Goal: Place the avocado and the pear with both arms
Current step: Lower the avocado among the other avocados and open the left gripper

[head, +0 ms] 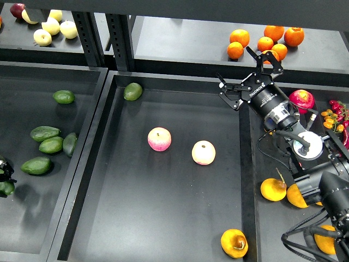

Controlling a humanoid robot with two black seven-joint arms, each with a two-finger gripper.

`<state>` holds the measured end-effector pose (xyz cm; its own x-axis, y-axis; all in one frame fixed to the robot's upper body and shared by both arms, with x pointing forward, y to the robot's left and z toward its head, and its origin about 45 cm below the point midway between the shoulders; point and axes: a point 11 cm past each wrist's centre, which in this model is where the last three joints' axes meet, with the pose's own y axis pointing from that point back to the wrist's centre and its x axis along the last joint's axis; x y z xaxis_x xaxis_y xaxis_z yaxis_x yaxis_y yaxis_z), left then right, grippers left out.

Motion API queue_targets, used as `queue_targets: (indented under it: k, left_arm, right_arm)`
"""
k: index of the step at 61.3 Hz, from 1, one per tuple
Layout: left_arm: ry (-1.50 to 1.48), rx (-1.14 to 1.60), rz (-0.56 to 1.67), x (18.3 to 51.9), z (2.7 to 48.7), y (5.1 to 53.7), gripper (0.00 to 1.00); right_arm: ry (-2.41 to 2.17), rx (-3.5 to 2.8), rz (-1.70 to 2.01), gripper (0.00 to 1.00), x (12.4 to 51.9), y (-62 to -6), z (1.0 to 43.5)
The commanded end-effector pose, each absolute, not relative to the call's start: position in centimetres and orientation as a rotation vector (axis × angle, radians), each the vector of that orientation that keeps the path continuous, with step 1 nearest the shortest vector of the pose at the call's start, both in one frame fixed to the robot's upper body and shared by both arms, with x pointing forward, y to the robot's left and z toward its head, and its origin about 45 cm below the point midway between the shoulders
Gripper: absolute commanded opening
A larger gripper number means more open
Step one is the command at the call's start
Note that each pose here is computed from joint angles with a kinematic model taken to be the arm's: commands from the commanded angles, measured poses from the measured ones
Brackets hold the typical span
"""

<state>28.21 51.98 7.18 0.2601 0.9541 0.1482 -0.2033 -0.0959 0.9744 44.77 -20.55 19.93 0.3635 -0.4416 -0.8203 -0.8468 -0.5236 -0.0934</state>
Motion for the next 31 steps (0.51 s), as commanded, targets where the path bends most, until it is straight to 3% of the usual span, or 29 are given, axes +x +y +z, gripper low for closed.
queue_targets:
  k: [1,31]
  left_arm:
    - [0.812,1.278,1.165,28.01,6.83,51.77,0.21]
    - [0.826,1.281,1.151,27.57,6.07,51.26,0.29]
  right_arm:
    - [1.113,-2.117,1.044,1.00,44.77,-20.56,19.93]
    - [1.114,-2.118,1.046,1.00,44.73,-20.57,19.85]
